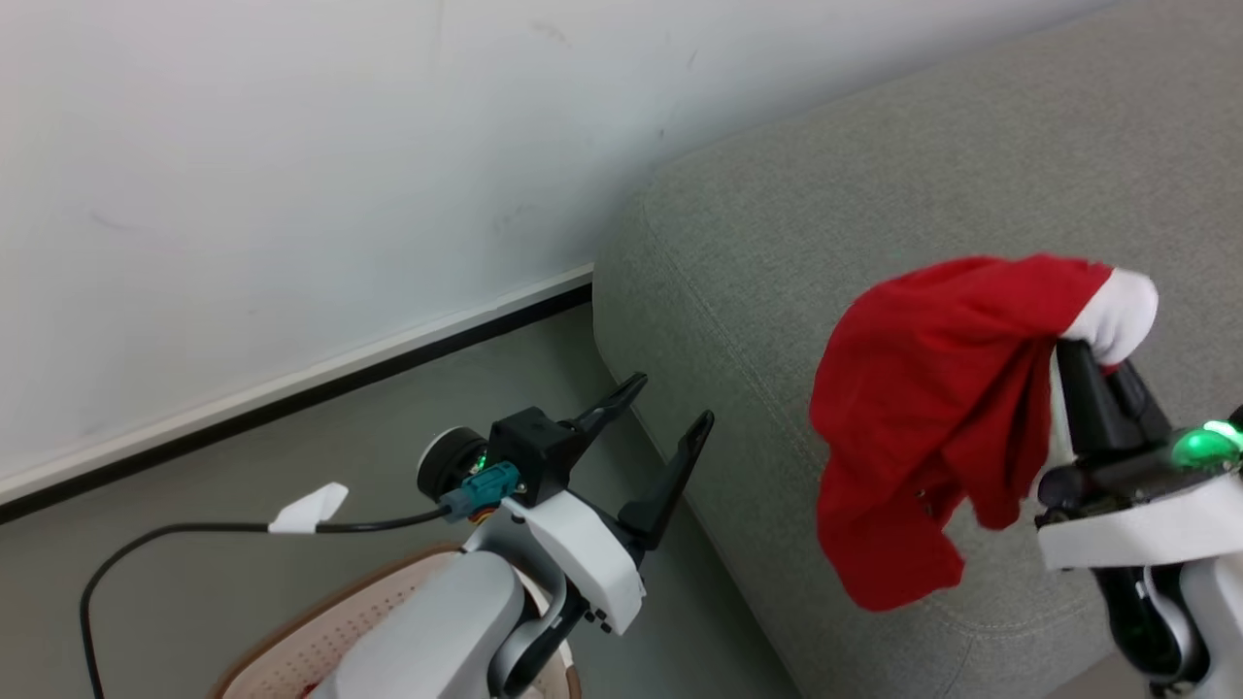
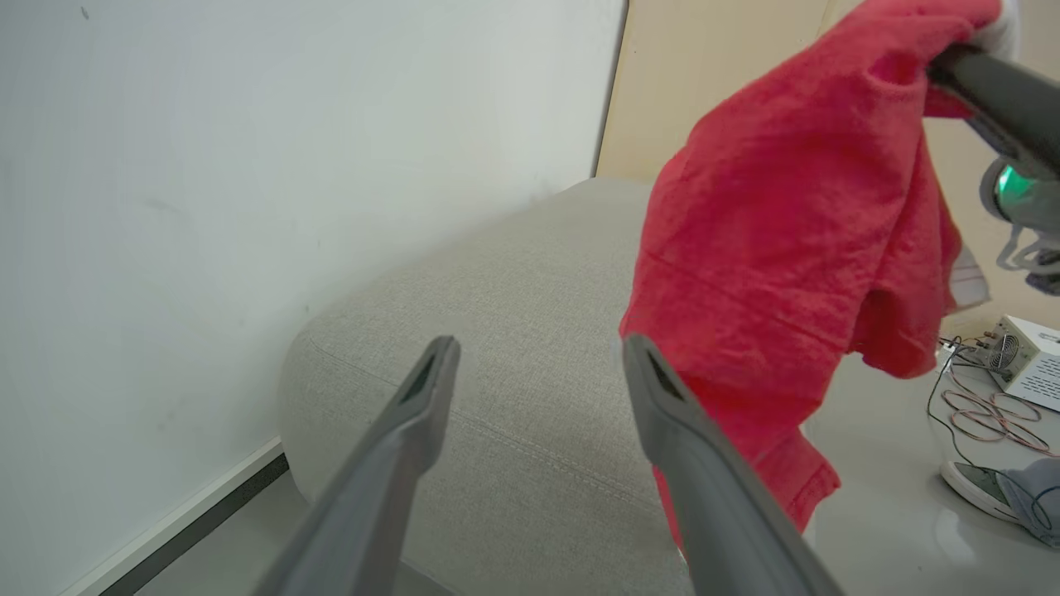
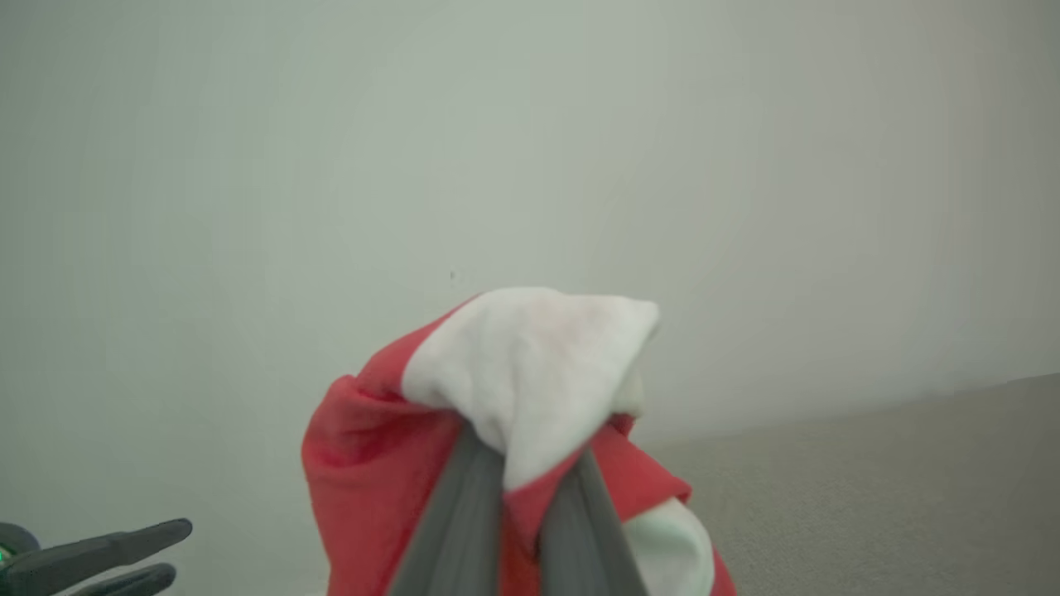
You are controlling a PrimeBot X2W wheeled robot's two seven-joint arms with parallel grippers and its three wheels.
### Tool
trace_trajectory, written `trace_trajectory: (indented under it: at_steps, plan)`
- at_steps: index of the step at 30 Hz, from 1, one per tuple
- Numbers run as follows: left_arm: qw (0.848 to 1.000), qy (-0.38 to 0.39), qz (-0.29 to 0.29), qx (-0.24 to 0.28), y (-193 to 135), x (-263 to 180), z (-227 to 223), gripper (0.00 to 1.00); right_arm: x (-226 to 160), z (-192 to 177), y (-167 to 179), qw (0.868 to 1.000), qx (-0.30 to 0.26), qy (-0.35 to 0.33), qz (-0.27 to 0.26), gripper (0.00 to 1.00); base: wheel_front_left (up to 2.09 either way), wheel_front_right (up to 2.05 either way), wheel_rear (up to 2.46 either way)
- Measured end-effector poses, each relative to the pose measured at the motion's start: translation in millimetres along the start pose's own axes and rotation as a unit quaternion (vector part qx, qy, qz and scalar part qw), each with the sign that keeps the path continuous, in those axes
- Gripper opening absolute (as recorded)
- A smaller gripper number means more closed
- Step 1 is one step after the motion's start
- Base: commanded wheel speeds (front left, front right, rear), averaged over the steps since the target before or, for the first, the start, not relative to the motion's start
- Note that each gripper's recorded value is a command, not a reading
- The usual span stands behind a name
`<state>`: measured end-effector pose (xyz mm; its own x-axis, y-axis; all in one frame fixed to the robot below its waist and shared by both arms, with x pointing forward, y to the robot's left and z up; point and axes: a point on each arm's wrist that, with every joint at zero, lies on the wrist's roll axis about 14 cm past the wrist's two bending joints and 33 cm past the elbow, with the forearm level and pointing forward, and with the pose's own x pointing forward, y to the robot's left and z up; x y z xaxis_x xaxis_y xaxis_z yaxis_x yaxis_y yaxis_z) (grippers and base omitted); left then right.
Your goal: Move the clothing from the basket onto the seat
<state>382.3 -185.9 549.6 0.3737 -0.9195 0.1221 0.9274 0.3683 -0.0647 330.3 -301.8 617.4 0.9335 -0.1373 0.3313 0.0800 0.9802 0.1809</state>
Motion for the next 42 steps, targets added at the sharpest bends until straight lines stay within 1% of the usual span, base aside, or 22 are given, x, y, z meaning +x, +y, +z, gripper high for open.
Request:
trace_trajectory:
  at_steps: [1,2,8,12,16,21,25,29,32,35,38,40,42]
  plan:
    - [1.000,0.001,-0.001,-0.001,1,0,-1,1.00,5,3,0,1.000,0.003,-0.005,0.000,0.00,0.00,0.00,0.00]
    - [1.000,0.000,-0.003,-0.001,2,1,-2,1.00,9,5,-2,1.000,-0.005,-0.007,0.002,0.00,0.00,0.00,0.00]
    - [1.000,0.002,-0.007,-0.004,14,2,-10,1.00,47,26,-25,0.999,-0.029,-0.031,-0.007,0.00,0.00,0.00,0.00]
    - [1.000,0.009,-0.013,-0.001,26,2,-21,1.00,75,27,-36,0.998,-0.050,-0.028,-0.006,0.00,0.00,0.00,0.00]
    - [1.000,0.013,-0.012,0.000,43,5,-33,1.00,105,24,-56,0.997,-0.066,-0.023,-0.020,0.00,0.00,0.00,0.00]
    - [1.000,0.019,-0.012,-0.001,65,9,-54,1.00,143,12,-80,0.994,-0.103,-0.008,-0.037,0.00,0.00,0.00,0.00]
    - [0.999,0.030,-0.002,-0.018,83,7,-80,1.00,164,-18,-98,0.991,-0.121,0.023,-0.053,0.00,0.00,0.00,0.00]
    - [0.998,0.044,0.011,-0.039,97,1,-106,1.00,171,-65,-116,0.986,-0.130,0.077,-0.072,0.00,0.00,0.00,0.00]
    - [0.997,0.051,0.023,-0.047,106,-5,-119,1.00,171,-105,-123,0.979,-0.135,0.132,-0.076,0.00,0.00,0.00,0.00]
    - [0.996,0.059,0.034,-0.052,114,-11,-129,1.00,163,-150,-127,0.967,-0.132,0.204,-0.080,0.00,0.00,0.00,0.00]
    - [0.995,0.064,0.044,-0.058,120,-16,-135,1.00,154,-181,-135,0.952,-0.123,0.262,-0.097,0.00,0.00,0.00,0.00]
    - [0.995,0.064,0.049,-0.060,122,-18,-137,1.00,146,-198,-141,0.939,-0.120,0.303,-0.108,0.00,0.00,0.00,0.00]
    - [0.995,0.063,0.054,-0.061,125,-20,-137,1.00,134,-215,-145,0.923,-0.118,0.349,-0.114,0.00,0.00,0.00,0.00]
